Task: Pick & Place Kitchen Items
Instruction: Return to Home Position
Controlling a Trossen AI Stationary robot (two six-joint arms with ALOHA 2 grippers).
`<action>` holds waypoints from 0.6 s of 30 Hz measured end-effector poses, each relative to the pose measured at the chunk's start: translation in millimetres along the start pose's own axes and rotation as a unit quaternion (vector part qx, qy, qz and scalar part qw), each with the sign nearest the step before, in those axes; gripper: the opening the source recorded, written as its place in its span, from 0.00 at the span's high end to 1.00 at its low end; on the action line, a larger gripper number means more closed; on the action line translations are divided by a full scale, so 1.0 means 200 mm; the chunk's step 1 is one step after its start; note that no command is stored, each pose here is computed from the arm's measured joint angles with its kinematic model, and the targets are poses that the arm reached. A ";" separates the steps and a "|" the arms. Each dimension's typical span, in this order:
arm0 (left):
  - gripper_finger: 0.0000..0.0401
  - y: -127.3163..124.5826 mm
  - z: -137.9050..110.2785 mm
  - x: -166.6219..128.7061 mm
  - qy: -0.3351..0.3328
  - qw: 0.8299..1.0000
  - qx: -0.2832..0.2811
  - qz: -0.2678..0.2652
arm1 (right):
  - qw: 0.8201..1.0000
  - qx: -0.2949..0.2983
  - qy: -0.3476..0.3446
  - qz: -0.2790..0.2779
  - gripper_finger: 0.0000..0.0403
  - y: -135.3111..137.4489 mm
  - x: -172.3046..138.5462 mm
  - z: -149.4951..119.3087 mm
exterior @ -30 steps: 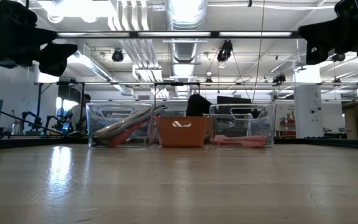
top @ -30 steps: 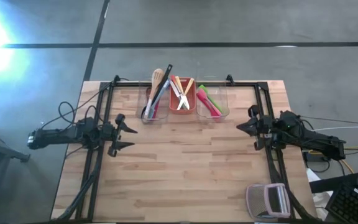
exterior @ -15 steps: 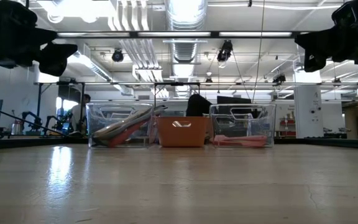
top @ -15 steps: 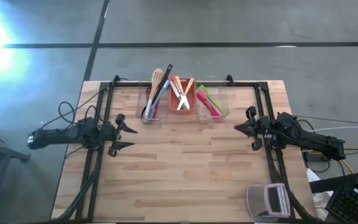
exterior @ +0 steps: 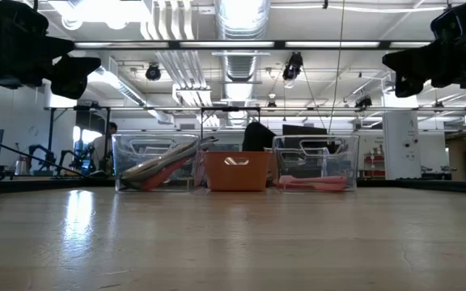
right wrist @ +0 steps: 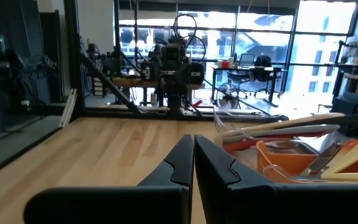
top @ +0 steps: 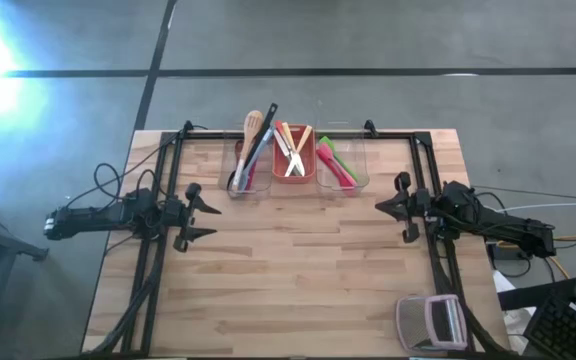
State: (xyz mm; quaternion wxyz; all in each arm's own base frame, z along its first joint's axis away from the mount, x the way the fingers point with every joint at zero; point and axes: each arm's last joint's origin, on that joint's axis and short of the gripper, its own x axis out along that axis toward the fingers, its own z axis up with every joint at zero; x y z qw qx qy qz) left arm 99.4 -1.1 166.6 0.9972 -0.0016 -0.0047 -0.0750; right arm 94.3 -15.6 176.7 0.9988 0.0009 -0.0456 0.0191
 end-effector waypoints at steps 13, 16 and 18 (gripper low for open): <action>0.38 0.00 0.00 0.00 0.000 1.000 0.000 0.000 | 1.000 -0.016 0.001 0.000 0.98 0.00 0.00 0.00; 0.38 0.00 0.00 0.00 0.000 1.000 0.000 0.000 | 1.000 -0.016 0.001 0.000 0.98 0.00 0.00 0.00; 0.38 0.00 0.00 0.00 0.000 1.000 0.000 0.000 | 1.000 -0.015 0.001 0.000 0.98 0.00 0.00 0.00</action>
